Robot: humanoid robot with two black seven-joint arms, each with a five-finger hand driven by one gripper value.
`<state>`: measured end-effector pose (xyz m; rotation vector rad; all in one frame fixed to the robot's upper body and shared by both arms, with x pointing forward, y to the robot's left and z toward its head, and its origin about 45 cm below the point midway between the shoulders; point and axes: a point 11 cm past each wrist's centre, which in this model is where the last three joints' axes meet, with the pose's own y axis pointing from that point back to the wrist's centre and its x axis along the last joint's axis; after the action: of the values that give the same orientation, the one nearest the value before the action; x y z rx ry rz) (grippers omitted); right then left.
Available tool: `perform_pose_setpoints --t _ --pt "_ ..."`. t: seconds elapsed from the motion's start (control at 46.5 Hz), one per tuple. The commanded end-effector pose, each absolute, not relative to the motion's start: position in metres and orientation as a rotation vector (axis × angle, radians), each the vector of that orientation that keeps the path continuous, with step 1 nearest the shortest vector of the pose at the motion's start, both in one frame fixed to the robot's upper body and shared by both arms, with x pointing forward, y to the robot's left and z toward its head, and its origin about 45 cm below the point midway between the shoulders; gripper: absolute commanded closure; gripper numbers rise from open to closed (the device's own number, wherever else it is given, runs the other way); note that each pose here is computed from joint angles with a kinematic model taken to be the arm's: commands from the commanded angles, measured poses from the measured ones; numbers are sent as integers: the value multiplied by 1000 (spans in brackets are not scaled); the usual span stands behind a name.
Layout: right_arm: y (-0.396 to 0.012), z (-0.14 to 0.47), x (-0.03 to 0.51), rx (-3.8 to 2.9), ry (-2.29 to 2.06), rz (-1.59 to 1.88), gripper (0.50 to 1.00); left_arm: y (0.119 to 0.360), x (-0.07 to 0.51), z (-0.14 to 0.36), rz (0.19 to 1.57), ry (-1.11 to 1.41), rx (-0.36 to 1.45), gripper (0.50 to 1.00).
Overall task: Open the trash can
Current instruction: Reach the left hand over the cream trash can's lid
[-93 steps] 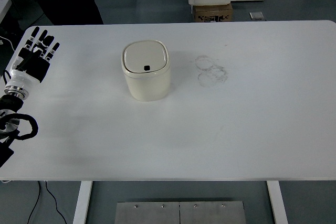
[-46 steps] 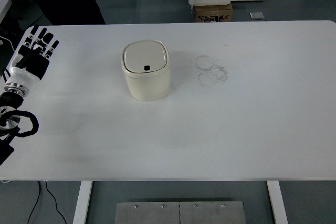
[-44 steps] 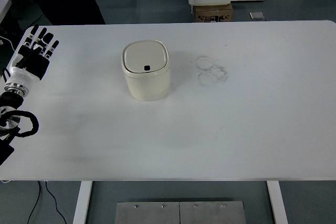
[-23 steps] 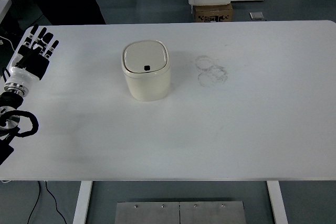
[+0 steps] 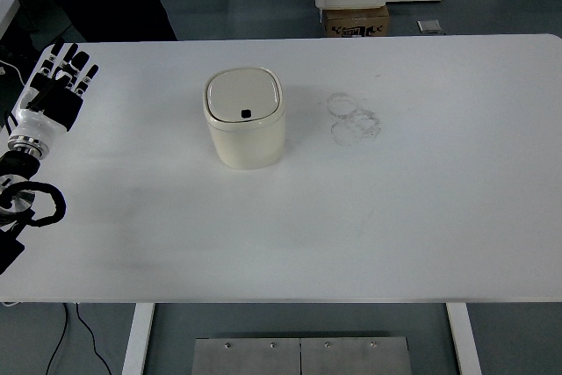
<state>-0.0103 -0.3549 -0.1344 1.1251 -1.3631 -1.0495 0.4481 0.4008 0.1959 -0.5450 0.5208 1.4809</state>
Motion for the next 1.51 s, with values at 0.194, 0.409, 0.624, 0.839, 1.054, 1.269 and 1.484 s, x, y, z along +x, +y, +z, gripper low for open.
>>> perform_pose_setpoints --t 0.194,0.409,0.624,0.839,1.054,1.269,1.484 --pt "-355 -134 -10 1125 -1364 -1049 509 392 462 217 1446 484 -547 500" --pt "-355 -134 -10 1125 -1364 -1049 509 358 479 242 1331 414 -422 500" --pt "-355 -134 -10 1125 -1364 -1049 509 322 484 261 1250 358 -289 500" --pt "-355 -134 -10 1126 -1363 -1048 509 288 486 293 1110 272 -179 500" --pt "-355 -134 -10 1125 -1364 -1049 509 254 480 310 966 184 -17 500" --pt "-355 -134 -10 1125 -1364 -1049 509 224 470 325 820 70 127 500" --pt "-355 -134 -10 1125 -1364 -1049 509 203 457 323 660 48 425 500"
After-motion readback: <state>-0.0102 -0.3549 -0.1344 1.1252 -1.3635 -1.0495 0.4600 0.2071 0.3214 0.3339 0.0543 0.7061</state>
